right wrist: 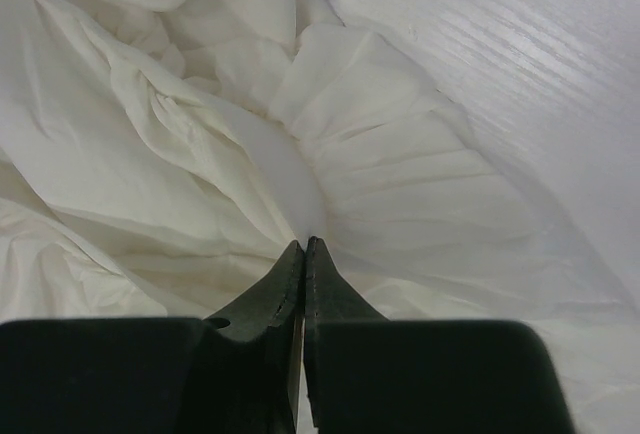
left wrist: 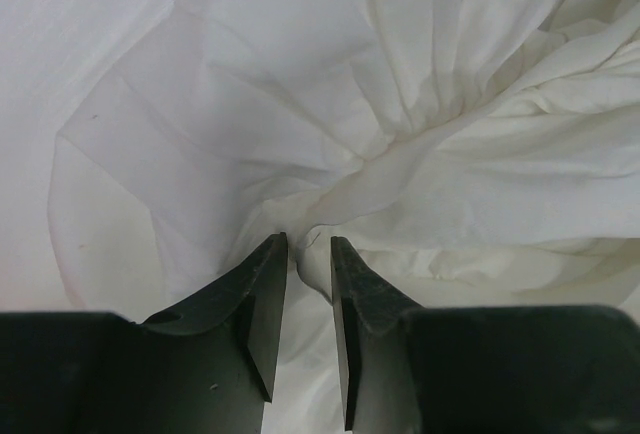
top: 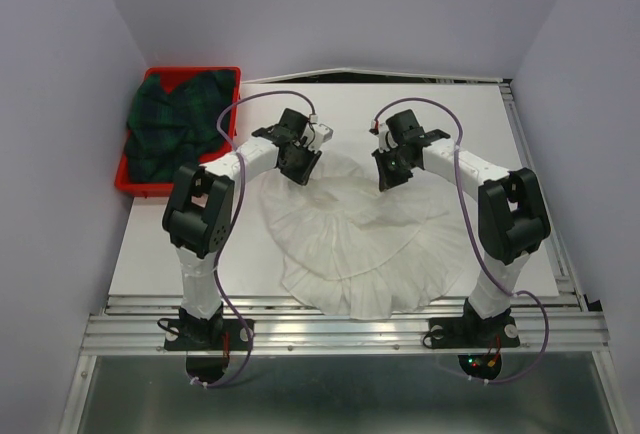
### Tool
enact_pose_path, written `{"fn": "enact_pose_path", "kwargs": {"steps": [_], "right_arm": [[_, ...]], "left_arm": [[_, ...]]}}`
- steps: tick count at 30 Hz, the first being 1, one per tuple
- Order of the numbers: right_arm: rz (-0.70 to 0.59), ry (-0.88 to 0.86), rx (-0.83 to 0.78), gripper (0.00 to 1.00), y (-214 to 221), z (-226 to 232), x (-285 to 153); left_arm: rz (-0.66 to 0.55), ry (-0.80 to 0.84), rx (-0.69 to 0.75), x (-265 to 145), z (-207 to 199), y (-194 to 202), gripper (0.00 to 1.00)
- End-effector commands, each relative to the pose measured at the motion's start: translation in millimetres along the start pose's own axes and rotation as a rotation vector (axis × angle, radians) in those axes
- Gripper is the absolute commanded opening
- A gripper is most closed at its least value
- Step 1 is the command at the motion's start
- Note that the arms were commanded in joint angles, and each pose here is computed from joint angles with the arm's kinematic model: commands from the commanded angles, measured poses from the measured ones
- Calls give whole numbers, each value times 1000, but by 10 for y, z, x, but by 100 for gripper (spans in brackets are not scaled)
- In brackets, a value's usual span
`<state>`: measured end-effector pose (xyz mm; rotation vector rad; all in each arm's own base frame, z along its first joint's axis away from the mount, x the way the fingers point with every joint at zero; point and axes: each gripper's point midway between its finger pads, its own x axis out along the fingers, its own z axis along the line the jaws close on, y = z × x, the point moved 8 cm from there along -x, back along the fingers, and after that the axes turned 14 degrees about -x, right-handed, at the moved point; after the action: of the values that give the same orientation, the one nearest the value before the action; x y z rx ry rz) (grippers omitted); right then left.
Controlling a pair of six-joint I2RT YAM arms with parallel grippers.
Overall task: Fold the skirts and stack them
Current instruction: Flatten the skirt out
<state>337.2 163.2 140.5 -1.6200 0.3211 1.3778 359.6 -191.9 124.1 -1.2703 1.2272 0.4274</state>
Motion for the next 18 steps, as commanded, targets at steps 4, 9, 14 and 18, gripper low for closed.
{"fn": "enact_pose_path", "kwargs": {"steps": [4,9,14,18], "right_arm": [[-41,18,-13,2,-120,11,-103],[-40,16,-11,2,-124,11,-93],[-37,14,-10,2,-117,13,-91],[-35,12,-10,3,-108,16,-86]], "left_arm": [[-54,22,39,-130,-122,-84,35],[-85,-11,64,-195,-218,-115,36],[-95,-69,74,-197,-266,-118,36],[-121,-114,70,-240,-281,-132,36]]}}
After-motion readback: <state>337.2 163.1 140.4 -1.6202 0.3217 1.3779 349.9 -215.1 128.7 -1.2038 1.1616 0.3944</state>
